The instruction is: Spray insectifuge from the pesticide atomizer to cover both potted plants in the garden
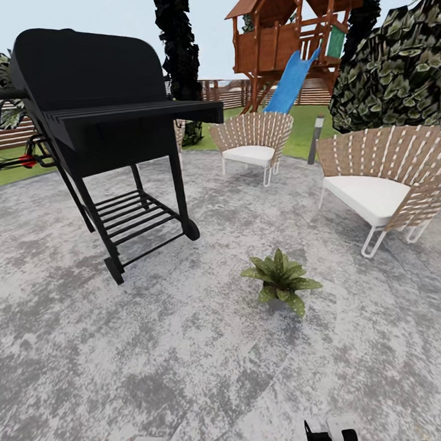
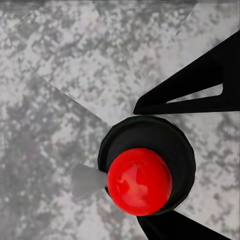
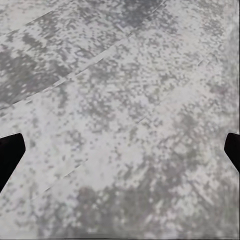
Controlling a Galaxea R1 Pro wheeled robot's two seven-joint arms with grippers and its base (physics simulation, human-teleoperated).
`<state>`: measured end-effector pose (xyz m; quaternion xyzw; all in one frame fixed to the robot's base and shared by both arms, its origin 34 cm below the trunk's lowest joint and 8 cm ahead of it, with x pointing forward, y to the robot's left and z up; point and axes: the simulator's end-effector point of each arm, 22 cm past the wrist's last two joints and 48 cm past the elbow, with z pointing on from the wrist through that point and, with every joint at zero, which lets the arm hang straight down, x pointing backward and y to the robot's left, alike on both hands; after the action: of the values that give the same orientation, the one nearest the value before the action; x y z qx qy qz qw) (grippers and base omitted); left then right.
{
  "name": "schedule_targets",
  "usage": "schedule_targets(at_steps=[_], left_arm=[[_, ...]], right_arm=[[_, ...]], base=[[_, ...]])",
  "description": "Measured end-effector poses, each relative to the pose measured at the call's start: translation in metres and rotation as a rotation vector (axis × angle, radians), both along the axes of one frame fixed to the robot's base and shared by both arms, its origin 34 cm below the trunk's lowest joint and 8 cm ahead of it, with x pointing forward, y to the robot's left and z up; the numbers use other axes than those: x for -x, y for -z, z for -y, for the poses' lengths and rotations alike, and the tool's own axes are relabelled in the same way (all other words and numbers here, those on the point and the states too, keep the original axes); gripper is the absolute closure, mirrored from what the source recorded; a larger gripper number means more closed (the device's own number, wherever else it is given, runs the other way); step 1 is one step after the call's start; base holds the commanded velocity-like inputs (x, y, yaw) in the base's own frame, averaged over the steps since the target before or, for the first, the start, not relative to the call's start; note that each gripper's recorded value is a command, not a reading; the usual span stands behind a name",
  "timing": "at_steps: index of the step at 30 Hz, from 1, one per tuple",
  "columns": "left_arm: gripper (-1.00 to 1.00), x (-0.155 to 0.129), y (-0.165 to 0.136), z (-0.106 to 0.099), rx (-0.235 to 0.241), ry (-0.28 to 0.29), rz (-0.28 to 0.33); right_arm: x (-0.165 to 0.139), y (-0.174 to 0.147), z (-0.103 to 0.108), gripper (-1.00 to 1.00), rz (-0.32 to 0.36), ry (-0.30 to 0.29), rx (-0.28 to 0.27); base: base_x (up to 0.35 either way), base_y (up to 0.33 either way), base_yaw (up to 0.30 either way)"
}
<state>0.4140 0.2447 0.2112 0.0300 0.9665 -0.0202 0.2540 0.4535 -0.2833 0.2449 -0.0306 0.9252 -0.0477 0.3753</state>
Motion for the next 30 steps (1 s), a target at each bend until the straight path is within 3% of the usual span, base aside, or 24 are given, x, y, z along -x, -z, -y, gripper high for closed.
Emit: schedule_targets(at_steps=[18,30], left_arm=[[1.0,0.001,0.0,-0.009,-0.012,-0.002,0.004],[1.0,0.001,0.0,-0.012,-0.015,-0.003,0.004]], right_arm=[[0.001,0.0,0.001,-1.0,-0.001,0.002,0.001],[0.001,0.001,-0.001,-1.0,-0.002,0.001,-0.001]], base=[[-0.006,-0.001,-0.265],[-0.24,-0.148,-0.27]])
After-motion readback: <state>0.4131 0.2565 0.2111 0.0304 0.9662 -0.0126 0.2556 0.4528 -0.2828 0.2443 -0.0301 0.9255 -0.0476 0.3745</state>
